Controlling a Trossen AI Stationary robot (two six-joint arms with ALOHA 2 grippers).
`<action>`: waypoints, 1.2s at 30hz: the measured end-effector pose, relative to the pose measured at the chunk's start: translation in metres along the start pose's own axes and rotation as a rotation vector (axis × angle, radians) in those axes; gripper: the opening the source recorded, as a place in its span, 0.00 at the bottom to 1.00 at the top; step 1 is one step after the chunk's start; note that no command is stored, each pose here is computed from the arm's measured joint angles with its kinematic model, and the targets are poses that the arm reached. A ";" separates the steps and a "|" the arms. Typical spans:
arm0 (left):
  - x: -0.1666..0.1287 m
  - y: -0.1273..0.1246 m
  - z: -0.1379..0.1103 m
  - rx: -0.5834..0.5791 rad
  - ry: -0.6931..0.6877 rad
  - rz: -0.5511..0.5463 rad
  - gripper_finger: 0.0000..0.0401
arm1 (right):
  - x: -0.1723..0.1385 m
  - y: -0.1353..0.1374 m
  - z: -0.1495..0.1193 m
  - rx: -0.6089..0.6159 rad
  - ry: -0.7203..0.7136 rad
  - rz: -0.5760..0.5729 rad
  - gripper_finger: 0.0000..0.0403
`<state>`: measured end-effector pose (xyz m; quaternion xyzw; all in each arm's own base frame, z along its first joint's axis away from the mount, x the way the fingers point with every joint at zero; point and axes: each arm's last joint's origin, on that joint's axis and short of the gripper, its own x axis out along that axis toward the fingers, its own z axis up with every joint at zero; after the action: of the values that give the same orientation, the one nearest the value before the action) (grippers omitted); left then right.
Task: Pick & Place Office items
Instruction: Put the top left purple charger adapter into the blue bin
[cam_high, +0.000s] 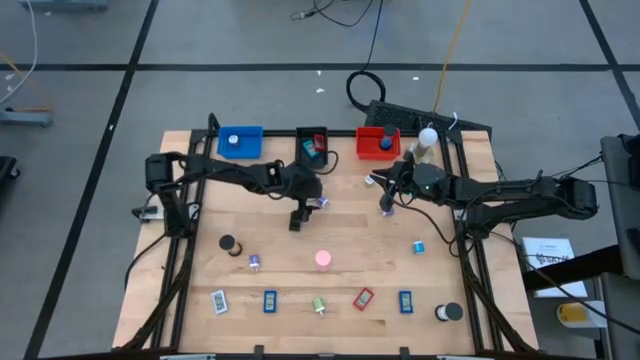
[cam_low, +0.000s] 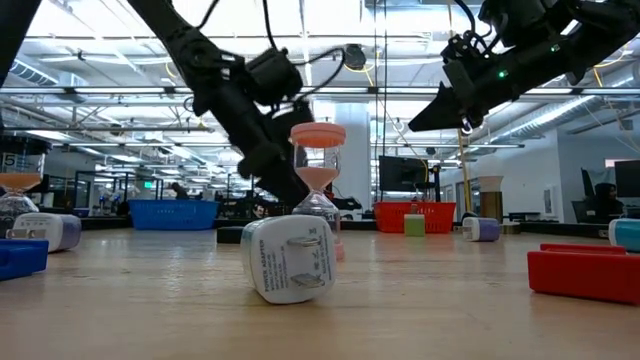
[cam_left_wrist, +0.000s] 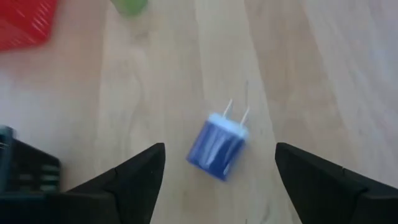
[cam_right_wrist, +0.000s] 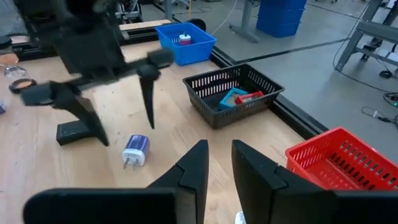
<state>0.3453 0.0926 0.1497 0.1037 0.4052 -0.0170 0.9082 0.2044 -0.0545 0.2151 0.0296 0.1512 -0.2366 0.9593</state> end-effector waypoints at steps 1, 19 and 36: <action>0.003 0.001 -0.002 0.008 0.002 -0.001 0.77 | 0.000 0.000 0.000 -0.003 0.001 0.012 0.16; 0.036 -0.008 -0.011 0.029 -0.039 -0.077 0.45 | 0.000 0.000 0.000 -0.028 0.002 0.016 0.16; 0.009 -0.012 -0.002 -0.121 -0.446 -0.312 0.33 | 0.008 0.021 -0.013 -0.230 0.060 0.120 0.25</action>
<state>0.3484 0.0815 0.1391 -0.0209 0.2068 -0.1549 0.9658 0.2173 -0.0374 0.2003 -0.0645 0.2041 -0.1589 0.9638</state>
